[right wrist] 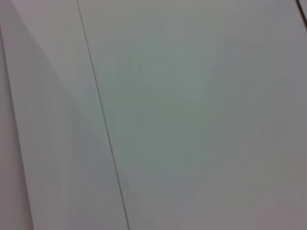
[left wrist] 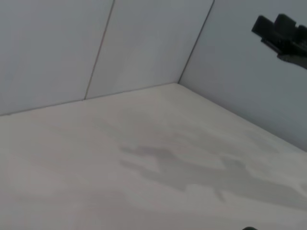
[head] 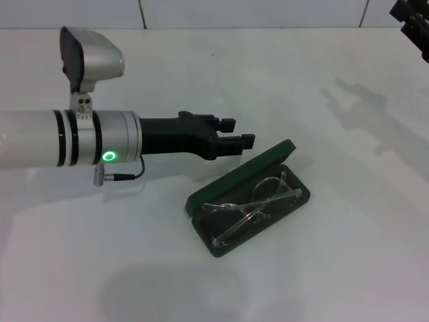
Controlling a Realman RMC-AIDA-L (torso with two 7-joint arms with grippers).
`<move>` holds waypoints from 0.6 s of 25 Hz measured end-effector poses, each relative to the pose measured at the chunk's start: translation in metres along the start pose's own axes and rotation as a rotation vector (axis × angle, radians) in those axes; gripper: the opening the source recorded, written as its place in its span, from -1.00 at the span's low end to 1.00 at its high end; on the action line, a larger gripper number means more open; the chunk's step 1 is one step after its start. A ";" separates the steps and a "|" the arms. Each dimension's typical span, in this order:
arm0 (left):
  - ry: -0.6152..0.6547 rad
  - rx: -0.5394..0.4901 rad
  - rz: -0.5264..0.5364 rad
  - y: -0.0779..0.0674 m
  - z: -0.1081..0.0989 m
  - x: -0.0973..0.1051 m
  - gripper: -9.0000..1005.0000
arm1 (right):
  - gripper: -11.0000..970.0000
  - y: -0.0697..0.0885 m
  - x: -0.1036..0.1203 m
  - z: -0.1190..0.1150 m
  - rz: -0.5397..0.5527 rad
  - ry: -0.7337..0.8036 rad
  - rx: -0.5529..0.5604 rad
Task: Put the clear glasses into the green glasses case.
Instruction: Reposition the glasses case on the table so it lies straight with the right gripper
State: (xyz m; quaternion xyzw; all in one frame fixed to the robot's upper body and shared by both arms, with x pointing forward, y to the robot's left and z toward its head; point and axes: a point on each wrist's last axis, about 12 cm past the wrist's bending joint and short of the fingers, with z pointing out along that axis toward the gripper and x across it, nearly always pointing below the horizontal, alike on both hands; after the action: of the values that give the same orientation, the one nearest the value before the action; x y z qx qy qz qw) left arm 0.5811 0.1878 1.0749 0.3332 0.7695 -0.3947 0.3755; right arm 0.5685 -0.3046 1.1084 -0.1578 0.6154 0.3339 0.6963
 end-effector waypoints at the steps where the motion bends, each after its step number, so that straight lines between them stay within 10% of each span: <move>1: 0.004 0.000 0.001 0.000 0.001 0.000 0.18 | -0.23 0.000 0.000 0.000 -0.003 0.000 -0.001; 15: 0.079 0.050 0.021 -0.010 0.010 0.006 0.18 | -0.23 -0.001 -0.001 0.002 -0.029 0.004 0.005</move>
State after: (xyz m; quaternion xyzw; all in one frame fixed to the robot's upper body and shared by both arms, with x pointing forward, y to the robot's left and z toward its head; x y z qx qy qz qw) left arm 0.5733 0.1754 1.0694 0.3657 0.7701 -0.3965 0.3406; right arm 0.5707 -0.3046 1.1092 -0.1658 0.6151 0.3219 0.7004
